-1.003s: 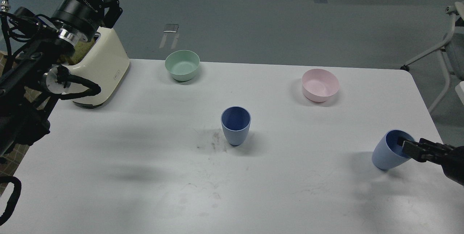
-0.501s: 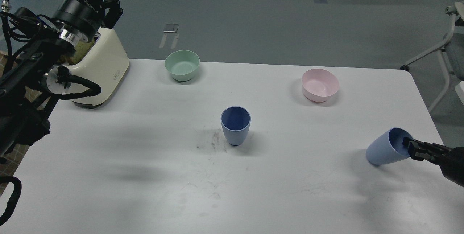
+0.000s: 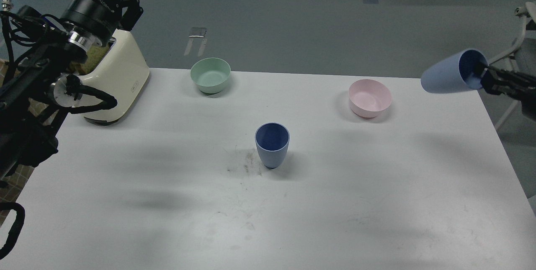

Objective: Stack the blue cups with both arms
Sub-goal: 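Carry the cup over the centered blue cup and lower it inside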

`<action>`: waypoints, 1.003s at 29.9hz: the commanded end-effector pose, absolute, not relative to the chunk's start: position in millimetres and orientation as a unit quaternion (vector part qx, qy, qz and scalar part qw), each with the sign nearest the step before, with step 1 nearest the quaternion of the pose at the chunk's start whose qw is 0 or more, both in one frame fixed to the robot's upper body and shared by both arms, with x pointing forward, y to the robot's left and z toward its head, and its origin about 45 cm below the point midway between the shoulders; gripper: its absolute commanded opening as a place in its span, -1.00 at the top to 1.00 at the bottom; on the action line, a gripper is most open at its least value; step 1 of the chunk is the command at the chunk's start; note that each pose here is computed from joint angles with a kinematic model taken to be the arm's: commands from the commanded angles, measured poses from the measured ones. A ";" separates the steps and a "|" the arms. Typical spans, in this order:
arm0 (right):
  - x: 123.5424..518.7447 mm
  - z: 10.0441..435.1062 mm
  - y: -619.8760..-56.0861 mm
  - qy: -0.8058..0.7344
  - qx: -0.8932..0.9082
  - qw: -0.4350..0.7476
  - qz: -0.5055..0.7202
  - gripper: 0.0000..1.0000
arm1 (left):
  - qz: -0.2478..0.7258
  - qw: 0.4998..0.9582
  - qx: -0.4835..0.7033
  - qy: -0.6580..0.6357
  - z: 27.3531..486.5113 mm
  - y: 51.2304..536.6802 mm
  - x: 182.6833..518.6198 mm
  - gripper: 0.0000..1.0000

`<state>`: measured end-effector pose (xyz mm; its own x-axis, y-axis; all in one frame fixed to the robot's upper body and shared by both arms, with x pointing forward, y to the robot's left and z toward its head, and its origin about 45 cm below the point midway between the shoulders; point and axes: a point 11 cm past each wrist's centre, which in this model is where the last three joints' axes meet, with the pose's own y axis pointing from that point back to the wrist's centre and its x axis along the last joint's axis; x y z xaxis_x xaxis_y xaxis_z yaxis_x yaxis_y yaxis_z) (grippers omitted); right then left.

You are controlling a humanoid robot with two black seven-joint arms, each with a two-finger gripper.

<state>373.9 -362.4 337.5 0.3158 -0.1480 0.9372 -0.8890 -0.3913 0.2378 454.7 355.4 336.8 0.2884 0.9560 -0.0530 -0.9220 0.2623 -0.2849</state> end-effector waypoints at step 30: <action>360.3 265.0 -103.5 -0.076 0.755 0.365 0.539 1.00 | 0.578 0.809 -0.112 -0.014 314.9 327.4 459.1 -0.95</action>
